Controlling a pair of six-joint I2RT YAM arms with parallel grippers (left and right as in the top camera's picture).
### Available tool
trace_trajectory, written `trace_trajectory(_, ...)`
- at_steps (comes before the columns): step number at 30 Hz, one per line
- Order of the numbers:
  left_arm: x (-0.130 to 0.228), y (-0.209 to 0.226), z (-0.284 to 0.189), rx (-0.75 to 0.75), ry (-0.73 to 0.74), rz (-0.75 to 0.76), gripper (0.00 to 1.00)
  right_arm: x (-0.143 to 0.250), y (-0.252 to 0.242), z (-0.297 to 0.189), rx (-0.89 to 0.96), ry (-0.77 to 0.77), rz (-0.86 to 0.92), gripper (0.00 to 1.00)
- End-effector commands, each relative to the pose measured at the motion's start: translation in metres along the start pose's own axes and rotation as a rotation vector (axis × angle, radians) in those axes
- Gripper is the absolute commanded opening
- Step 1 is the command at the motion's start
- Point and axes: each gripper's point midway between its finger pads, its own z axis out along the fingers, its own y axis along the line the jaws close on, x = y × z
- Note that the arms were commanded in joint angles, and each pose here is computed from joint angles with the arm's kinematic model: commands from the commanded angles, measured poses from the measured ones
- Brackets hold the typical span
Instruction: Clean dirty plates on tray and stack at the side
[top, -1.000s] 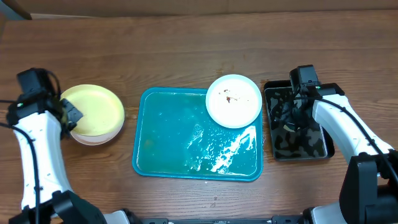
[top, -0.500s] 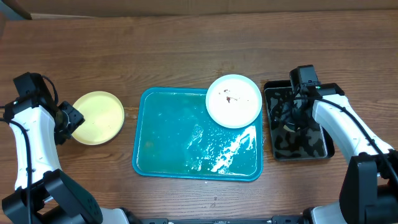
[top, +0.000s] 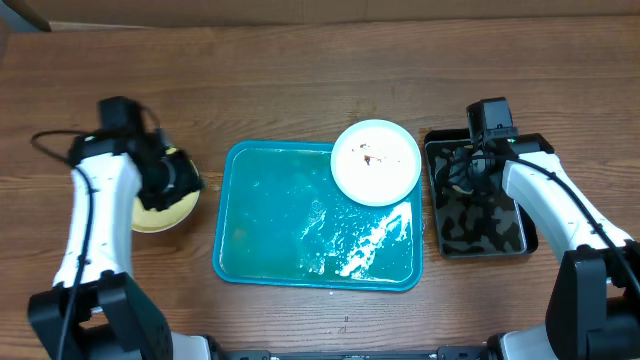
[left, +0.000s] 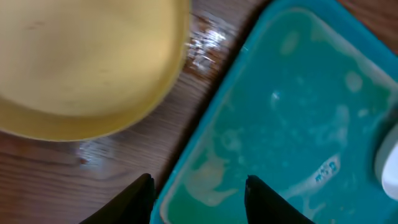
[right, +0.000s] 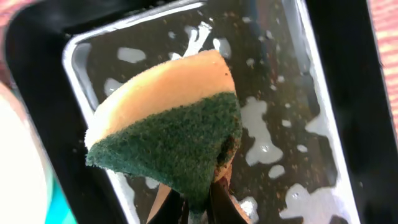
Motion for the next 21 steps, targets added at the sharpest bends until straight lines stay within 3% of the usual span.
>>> trace_trajectory(1, 0.006, -0.028, 0.0, 0.033, 0.008, 0.146, 0.49, 0.009, 0.008, 0.003, -0.056, 0.031, -0.027, 0.05)
trace_trajectory(5, 0.011, -0.039, 0.004, -0.007, 0.003, 0.212, 0.48, 0.034, 0.02, 0.017, -0.132, 0.135, -0.024, 0.12)
trace_trajectory(11, 0.014, -0.047, 0.006, -0.012, 0.003, 0.244, 0.48, 0.075, 0.044, 0.037, -0.271, 0.325, 0.012, 0.12)
trace_trajectory(14, 0.015, -0.047, 0.006, -0.014, 0.008, 0.244, 0.48, 0.088, 0.039, 0.047, -0.228, 0.377, 0.128, 0.04)
trace_trajectory(18, 0.017, -0.046, 0.006, -0.015, 0.013, 0.243, 0.47, 0.089, -0.012, 0.057, 0.064, 0.338, 0.405, 0.04)
trace_trajectory(21, 0.018, -0.045, 0.006, -0.019, 0.019, 0.242, 0.47, 0.091, -0.023, 0.056, 0.105, 0.348, 0.543, 0.04)
